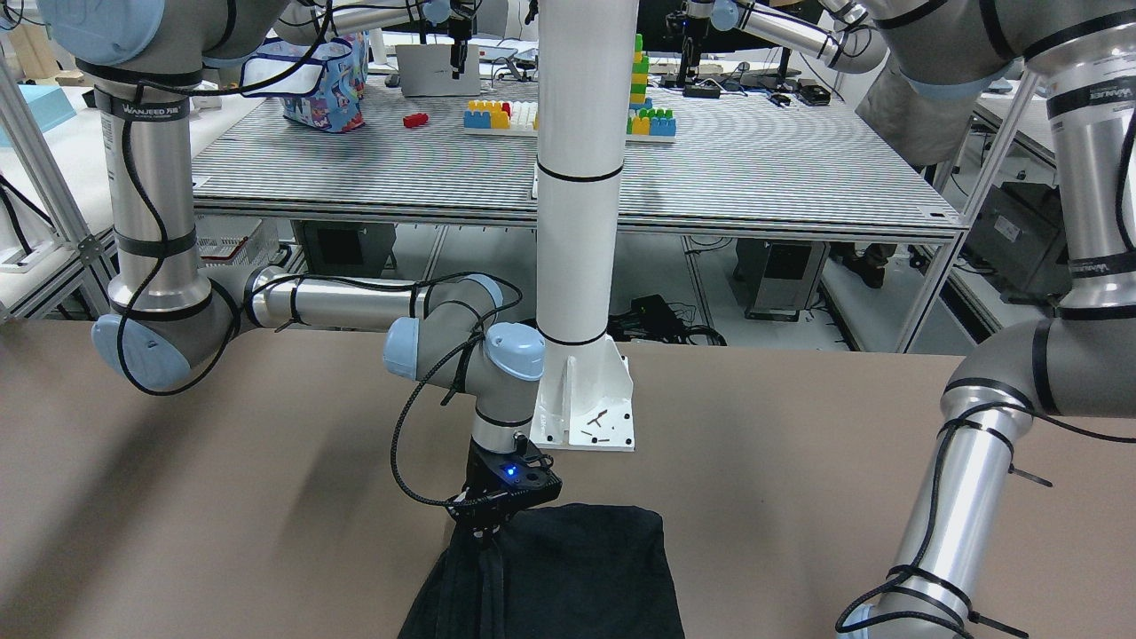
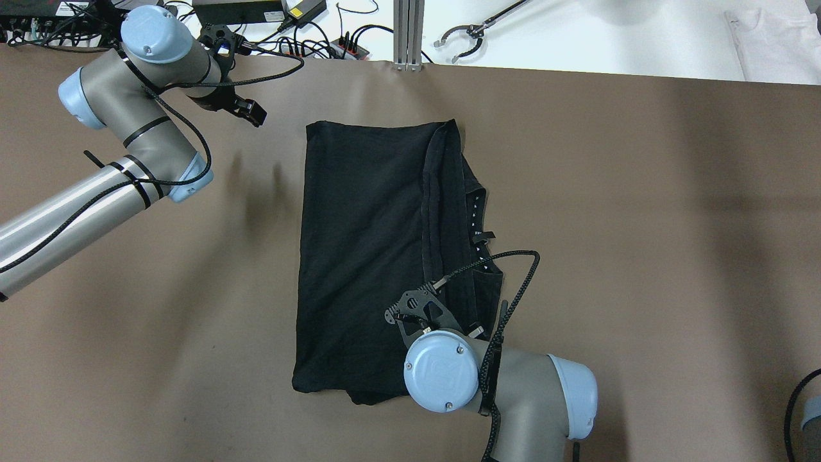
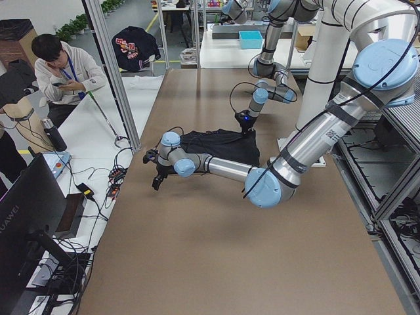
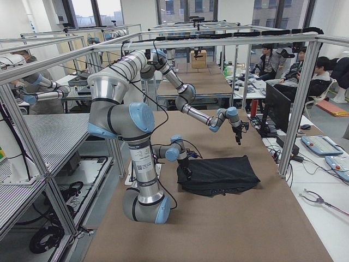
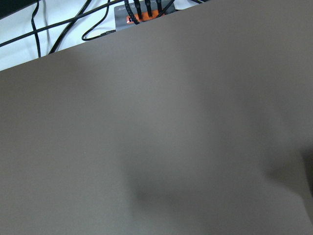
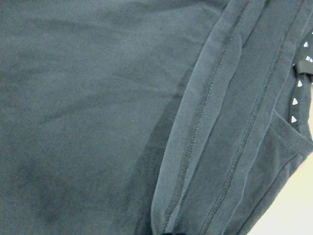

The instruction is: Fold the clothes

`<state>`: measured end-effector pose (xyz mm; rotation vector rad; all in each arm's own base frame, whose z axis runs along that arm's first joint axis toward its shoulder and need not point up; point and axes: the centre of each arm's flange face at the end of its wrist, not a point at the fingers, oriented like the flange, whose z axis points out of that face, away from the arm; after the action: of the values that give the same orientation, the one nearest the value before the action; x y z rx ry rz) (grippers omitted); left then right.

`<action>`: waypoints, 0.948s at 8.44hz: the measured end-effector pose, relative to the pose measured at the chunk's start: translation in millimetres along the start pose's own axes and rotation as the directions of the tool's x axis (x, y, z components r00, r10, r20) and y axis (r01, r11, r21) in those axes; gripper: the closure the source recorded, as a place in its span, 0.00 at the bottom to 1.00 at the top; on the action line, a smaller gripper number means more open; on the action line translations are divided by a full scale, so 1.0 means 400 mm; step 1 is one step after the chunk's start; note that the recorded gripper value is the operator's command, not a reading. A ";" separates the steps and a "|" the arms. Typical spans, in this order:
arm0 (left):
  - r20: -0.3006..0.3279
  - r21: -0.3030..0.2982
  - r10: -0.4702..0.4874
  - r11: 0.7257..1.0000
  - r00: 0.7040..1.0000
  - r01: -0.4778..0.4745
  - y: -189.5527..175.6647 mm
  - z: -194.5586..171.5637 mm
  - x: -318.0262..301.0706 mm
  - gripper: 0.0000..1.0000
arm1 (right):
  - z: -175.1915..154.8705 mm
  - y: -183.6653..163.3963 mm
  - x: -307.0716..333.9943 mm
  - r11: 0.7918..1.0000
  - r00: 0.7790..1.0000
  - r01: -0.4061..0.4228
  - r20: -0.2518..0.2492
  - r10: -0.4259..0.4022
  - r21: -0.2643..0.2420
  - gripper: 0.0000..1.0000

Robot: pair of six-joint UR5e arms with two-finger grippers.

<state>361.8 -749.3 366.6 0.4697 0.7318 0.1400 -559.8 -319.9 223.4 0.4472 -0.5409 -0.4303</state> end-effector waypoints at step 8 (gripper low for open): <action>0.000 -0.001 0.000 1.000 1.000 0.000 0.002 0.002 0.004 0.00 | -0.071 0.007 0.018 0.999 0.998 -0.026 0.058 0.024 0.023 0.37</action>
<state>363.6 -748.5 366.6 0.4689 0.7317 0.1404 -537.1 -312.8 205.8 0.4518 -0.6071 -0.4139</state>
